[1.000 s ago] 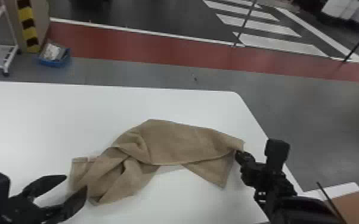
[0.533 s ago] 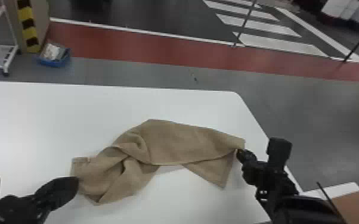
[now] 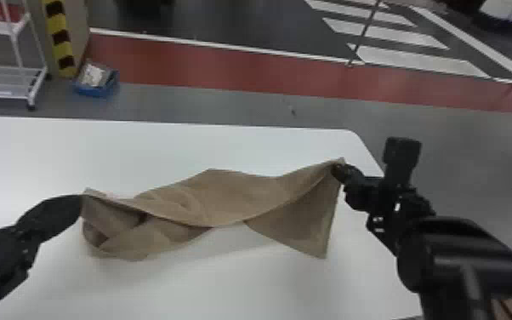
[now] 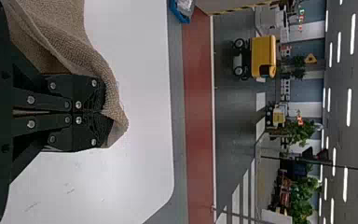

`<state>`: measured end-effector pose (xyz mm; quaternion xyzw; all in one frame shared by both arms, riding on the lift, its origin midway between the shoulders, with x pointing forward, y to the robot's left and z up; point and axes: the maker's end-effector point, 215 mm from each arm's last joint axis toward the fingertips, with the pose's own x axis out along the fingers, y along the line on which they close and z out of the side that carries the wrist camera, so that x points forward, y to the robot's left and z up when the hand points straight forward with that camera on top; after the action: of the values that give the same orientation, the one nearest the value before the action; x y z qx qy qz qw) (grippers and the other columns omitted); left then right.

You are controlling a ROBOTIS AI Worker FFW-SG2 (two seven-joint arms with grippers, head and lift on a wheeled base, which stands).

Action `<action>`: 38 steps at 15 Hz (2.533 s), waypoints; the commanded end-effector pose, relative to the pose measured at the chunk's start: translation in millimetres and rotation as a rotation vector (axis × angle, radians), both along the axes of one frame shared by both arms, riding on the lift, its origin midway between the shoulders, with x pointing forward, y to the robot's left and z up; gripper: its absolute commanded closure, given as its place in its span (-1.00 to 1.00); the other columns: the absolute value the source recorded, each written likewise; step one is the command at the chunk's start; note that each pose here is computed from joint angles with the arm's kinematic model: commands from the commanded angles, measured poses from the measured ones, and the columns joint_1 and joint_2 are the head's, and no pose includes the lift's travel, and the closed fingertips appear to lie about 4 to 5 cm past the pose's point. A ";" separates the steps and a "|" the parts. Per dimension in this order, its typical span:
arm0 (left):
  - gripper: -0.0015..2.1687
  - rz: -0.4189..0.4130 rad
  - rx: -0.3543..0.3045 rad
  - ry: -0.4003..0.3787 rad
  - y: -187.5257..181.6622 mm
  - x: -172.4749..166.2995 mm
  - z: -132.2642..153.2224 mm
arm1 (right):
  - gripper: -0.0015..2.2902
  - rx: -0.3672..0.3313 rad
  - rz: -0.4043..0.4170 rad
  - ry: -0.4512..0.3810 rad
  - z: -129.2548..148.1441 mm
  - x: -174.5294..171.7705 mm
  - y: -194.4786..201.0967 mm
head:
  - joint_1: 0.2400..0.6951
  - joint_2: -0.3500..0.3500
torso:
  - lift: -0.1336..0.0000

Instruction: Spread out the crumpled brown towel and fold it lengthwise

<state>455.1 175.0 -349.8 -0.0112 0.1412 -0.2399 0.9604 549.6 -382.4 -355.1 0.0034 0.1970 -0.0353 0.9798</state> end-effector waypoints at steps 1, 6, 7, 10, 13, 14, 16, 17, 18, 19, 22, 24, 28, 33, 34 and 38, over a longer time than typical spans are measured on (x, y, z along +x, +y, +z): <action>0.91 0.044 0.001 -0.071 21.7 15.8 38.2 | 0.44 0.021 0.060 -0.058 48.3 36.0 29.5 | 1.00 -0.70 | -0.84; 0.91 0.168 -0.008 -0.211 75.5 75.3 110.3 | 0.44 0.105 0.113 -0.149 109.1 112.0 50.2 | 0.75 -0.32 | -0.84; 0.91 0.200 -0.013 -0.223 86.8 95.3 114.3 | 0.44 0.118 0.125 -0.177 119.4 131.5 53.7 | 0.64 -0.28 | -0.84; 0.91 0.253 -0.031 -0.275 103.7 146.0 132.3 | 0.44 0.147 0.164 -0.234 150.1 175.3 70.7 | 0.28 -0.14 | -0.84; 0.91 0.266 -0.035 -0.341 101.4 156.0 155.2 | 0.44 0.195 0.215 -0.221 139.5 166.6 85.2 | 0.04 -0.07 | -0.84; 0.91 0.261 -0.037 -0.345 97.6 147.7 152.1 | 0.44 0.193 0.225 -0.210 127.8 148.3 77.0 | -0.01 -0.05 | -0.84; 0.91 0.246 -0.037 -0.319 91.9 120.0 129.3 | 0.44 0.173 0.187 -0.160 83.5 99.1 30.2 | 0.03 -0.06 | -0.84; 0.91 0.236 -0.032 -0.286 89.5 99.8 110.7 | 0.44 0.166 0.160 -0.135 61.0 71.9 6.3 | 0.13 -0.10 | -0.84; 0.91 0.233 -0.028 -0.257 89.6 80.0 93.5 | 0.44 0.171 0.144 -0.119 44.8 49.5 -12.0 | 0.23 -0.15 | -0.84; 0.90 0.219 -0.009 -0.213 84.0 58.2 68.7 | 0.44 0.186 0.124 -0.111 34.2 23.9 -32.4 | 0.38 -0.21 | -0.84; 0.89 0.157 0.066 -0.057 57.6 -1.6 -19.2 | 0.44 0.218 0.098 -0.054 -8.7 -33.1 -54.9 | 0.98 -0.45 | -0.84; 0.52 0.113 0.085 0.003 41.1 -20.8 -54.2 | 0.44 0.238 0.099 -0.027 -30.5 -51.0 -50.8 | 1.00 -0.58 | -0.84; -0.52 0.158 0.157 0.032 64.3 -39.1 -61.5 | 0.44 0.253 0.049 -0.046 -39.9 -83.5 -60.4 | 1.00 -0.73 | -0.84; -0.51 0.292 0.265 0.093 116.8 -51.4 -85.1 | 0.44 0.289 -0.002 -0.052 -49.9 -117.0 -87.3 | 1.00 -0.68 | -0.84; -0.51 0.281 0.245 0.067 107.3 -47.9 -76.3 | 0.44 0.297 0.002 -0.056 -50.3 -116.8 -84.1 | 1.00 -0.68 | -0.84; -0.50 0.153 0.144 -0.043 24.7 -23.2 -44.8 | 0.44 0.327 0.032 -0.055 -55.1 -113.0 -59.0 | 1.00 -0.75 | -0.84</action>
<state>423.6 229.0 -402.1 0.0606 0.1509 -0.1307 0.9780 435.6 -449.5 -407.6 0.1585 0.1713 0.0072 0.9724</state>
